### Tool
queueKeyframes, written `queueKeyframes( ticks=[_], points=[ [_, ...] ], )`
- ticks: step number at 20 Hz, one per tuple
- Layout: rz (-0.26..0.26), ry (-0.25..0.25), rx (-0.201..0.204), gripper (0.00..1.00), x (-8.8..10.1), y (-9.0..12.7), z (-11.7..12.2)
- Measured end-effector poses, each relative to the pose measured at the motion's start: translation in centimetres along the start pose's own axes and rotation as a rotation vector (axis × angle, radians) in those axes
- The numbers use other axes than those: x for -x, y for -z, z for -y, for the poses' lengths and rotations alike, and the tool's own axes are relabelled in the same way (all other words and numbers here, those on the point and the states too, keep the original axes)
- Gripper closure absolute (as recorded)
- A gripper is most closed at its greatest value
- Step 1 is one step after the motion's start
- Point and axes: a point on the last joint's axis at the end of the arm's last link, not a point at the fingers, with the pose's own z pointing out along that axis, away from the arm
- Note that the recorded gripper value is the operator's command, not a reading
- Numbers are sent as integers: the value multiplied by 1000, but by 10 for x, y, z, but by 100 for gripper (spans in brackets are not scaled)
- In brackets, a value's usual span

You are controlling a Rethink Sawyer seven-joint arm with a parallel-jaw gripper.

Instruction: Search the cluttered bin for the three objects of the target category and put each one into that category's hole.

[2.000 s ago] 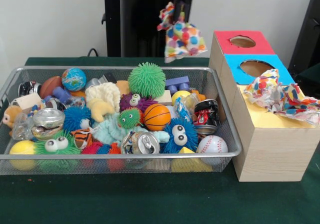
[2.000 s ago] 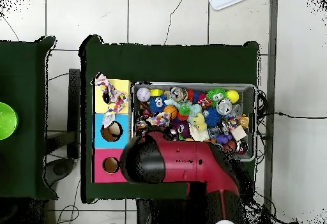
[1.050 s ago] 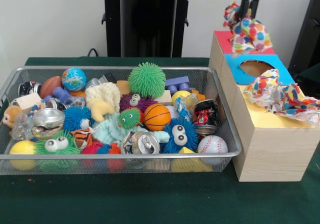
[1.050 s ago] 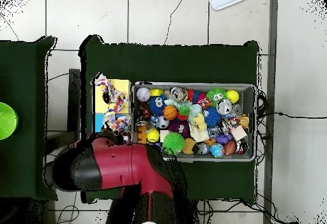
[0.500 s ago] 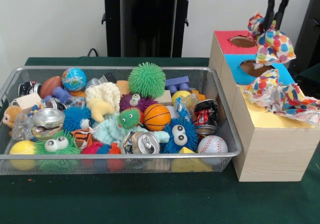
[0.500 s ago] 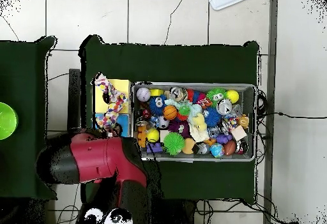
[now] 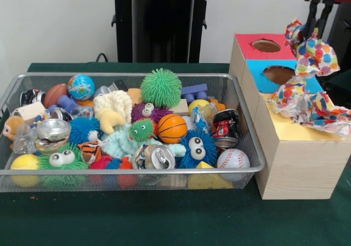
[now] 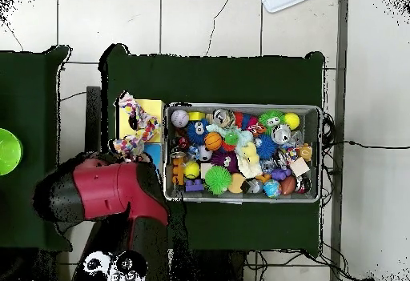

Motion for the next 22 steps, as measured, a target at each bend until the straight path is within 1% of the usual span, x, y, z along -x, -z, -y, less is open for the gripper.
queueKeyframes(
  ticks=[7, 12, 17, 22],
  points=[
    [-2, -1, -6, 100, 18, 12, -9],
    [14, -17, 0, 100, 30, 20, -9],
    [16, -28, 6, 100, 33, 21, -9],
    [6, -33, 6, 100, 32, 14, -9]
  ],
)
